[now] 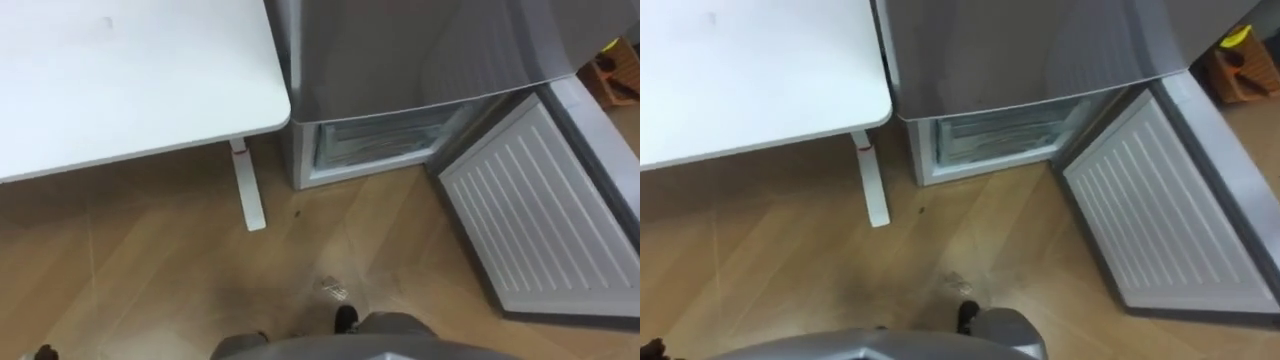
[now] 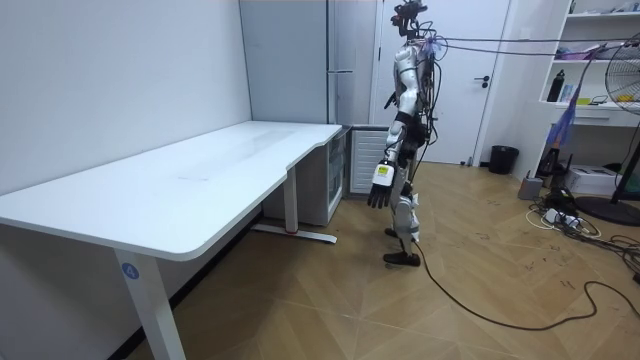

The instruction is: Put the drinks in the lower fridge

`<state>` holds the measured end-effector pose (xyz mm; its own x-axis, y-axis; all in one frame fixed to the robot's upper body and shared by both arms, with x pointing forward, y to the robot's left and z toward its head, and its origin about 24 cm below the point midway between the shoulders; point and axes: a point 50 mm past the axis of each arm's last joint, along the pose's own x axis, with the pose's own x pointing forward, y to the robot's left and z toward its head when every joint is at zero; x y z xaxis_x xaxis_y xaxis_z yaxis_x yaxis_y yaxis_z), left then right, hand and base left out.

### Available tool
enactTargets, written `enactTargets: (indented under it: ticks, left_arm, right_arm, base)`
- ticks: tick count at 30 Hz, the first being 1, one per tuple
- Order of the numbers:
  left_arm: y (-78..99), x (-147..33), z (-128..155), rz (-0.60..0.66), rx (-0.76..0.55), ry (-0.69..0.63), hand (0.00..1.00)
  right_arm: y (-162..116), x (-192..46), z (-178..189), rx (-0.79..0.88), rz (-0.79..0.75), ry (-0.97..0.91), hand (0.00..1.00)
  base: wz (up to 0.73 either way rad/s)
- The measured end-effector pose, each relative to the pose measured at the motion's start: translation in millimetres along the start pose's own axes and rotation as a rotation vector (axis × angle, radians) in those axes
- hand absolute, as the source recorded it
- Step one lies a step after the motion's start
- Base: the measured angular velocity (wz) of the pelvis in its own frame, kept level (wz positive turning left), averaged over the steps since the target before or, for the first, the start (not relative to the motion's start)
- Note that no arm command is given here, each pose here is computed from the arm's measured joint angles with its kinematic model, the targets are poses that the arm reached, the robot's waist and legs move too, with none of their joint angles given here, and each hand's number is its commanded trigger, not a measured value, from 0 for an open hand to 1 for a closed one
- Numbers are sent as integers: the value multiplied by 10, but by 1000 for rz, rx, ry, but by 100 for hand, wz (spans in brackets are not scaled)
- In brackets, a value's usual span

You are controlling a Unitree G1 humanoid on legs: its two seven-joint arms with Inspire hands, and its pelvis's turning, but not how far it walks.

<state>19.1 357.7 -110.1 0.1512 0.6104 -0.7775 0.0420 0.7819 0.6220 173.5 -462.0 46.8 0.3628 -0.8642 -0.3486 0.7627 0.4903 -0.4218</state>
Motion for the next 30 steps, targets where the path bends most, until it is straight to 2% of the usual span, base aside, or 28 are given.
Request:
enactTargets:
  ticks: [2,4,8,16,22,30]
  left_arm:
    - [90,11,-12,18,10,7,0]
    - [132,14,-36,22,14,26,0]
    - [235,20,-22,17,28,20,0]
    - [226,21,-32,-1,29,33,0]
    - [218,34,130,-34,19,-22,0]
    - [368,46,280,-51,30,-75,0]
  right_arm:
    - [-176,60,122,24,-90,12,0]
    - [-240,76,180,24,-136,12,0]
    - [-250,99,55,28,-187,96,0]
    - [-349,94,-152,48,-250,210,0]
    - [-371,108,-111,115,-228,157,0]
    - [-411,96,-277,139,-173,159,0]
  base:
    - [-6]
    - [-9]
    - [-2]
    - [-8]
    - [-5]
    - [-3]
